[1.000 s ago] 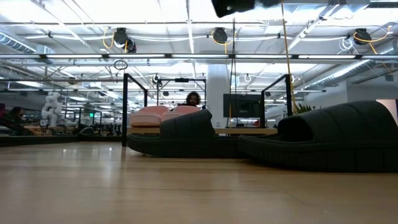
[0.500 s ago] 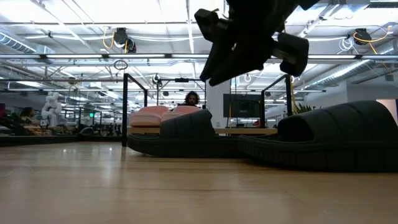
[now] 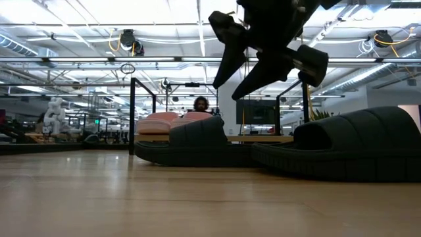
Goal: Pick and place slides into the shelf
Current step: Put the top black slipper on the shelf
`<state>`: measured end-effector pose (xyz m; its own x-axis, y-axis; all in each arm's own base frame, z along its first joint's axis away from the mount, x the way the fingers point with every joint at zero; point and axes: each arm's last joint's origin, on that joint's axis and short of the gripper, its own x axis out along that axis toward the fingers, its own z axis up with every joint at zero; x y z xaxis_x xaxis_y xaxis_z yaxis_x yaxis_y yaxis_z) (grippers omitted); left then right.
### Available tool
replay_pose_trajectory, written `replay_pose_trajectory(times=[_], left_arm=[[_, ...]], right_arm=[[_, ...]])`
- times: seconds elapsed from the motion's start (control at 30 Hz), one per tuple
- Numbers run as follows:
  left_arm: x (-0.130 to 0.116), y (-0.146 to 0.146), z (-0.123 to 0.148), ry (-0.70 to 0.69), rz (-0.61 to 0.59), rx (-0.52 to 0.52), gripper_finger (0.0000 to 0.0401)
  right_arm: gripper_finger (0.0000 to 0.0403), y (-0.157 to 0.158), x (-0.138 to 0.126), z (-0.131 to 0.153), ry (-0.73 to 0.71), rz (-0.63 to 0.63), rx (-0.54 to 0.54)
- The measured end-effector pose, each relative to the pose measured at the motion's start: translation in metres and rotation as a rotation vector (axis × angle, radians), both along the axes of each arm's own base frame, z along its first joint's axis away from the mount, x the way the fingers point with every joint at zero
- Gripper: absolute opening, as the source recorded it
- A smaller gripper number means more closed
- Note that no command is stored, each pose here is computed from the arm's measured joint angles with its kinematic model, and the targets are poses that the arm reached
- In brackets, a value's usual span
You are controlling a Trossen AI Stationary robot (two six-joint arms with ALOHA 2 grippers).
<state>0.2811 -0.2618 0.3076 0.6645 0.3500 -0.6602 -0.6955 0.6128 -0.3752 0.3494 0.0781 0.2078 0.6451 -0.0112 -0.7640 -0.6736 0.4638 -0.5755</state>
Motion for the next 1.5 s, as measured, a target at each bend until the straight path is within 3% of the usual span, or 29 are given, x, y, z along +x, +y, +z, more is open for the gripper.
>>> replay_pose_trajectory(times=[0.2, 0.43, 1.07, 1.2, 1.4, 1.5], left_arm=[[0.002, 0.002, -0.001, 0.020, 0.000, -0.021, 0.0086], [0.002, 0.001, -0.001, 0.019, 0.001, -0.022, 0.0086], [0.007, 0.007, -0.001, 0.021, 0.018, -0.019, 0.0086], [0.007, 0.007, -0.001, 0.020, 0.019, -0.020, 0.0086], [0.008, 0.009, -0.001, 0.021, 0.025, -0.019, 0.0086], [0.009, 0.010, -0.001, 0.022, 0.028, -0.017, 0.0086]], right_arm=[[0.0150, -0.004, -0.004, -0.017, -0.032, -0.002, 0.003], [0.0149, -0.010, -0.009, -0.031, -0.083, -0.022, -0.074], [0.0146, -0.016, 0.006, -0.057, -0.151, -0.042, -0.039], [0.0118, -0.017, 0.007, -0.063, -0.149, -0.064, -0.098], [0.0015, -0.022, 0.007, -0.059, -0.160, -0.094, -0.184], [0.0010, -0.024, 0.005, -0.052, -0.165, -0.105, -0.216]])
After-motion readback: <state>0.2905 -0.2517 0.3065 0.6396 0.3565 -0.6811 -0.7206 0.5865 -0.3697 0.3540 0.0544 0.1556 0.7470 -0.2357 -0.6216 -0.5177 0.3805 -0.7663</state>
